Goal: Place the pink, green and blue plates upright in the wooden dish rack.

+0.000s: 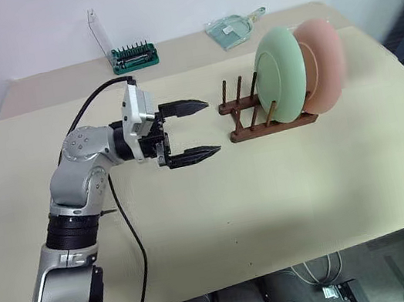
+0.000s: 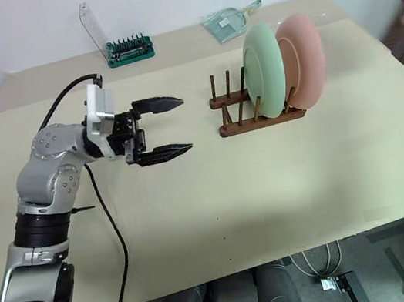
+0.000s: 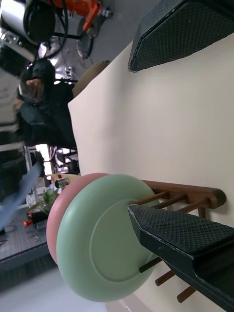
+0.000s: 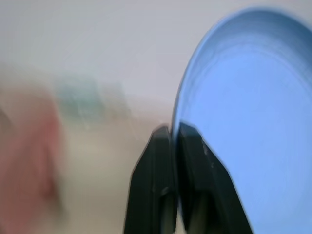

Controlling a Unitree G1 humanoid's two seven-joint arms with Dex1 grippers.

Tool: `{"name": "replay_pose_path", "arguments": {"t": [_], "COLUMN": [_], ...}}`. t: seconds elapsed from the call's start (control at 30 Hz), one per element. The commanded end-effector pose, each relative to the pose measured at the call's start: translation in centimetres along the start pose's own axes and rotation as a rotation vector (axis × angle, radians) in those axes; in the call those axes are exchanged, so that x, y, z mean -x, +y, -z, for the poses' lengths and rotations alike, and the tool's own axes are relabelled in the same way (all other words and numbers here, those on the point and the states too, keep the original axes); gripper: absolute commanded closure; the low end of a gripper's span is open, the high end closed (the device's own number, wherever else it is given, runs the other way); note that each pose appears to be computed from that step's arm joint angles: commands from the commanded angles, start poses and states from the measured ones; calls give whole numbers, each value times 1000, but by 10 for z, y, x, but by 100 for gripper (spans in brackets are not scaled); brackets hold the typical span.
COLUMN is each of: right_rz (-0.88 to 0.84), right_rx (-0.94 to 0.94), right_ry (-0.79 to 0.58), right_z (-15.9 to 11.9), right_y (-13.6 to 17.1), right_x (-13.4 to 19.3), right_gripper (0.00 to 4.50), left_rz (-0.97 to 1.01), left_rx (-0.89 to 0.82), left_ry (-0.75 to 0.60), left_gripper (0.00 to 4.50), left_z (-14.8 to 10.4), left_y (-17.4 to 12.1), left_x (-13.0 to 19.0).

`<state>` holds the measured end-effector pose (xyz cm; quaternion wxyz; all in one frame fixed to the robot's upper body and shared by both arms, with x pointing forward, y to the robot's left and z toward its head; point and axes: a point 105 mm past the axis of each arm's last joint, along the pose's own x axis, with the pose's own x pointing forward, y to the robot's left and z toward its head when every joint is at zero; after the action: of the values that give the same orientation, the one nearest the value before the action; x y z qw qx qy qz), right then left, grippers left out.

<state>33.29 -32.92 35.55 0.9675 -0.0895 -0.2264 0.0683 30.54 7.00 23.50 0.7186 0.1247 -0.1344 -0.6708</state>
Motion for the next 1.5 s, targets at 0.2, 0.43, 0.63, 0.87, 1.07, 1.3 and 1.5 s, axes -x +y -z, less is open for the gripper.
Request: {"name": "replay_pose_path", "arguments": {"t": [0.2, 0.43, 0.63, 0.87, 1.07, 1.3, 1.5], "right_rz": [-600, -981, -952, -957, -892, -856, -840], "right_rx": [-569, -936, -1041, -1082, -1046, -1037, -1033], "right_ry": [-563, -244, -169, -133, -88, -52, -1], "right_z": [-125, -84, -49, -33, -6, 13, 33], "right_y": [98, 161, 169, 179, 180, 180, 183], "right_x": [9, 27, 20, 14, 8, 6, 7], "right_gripper": [444, 444, 444, 444, 444, 444, 444], "left_rz": [-42, -65, -67, -128, -240, -222, -221], "left_rx": [-42, -31, -27, -90, -179, -166, -163], "left_ry": [-21, -10, -8, 22, 82, 70, 67], "left_gripper": [0, 0, 0, 0, 0, 0, 0], "left_z": [-12, -10, -10, -8, -3, -2, -4], "left_y": [5, 4, 2, 13, 36, 28, 27], "left_x": [7, 11, 12, 21, 45, 41, 41]}}
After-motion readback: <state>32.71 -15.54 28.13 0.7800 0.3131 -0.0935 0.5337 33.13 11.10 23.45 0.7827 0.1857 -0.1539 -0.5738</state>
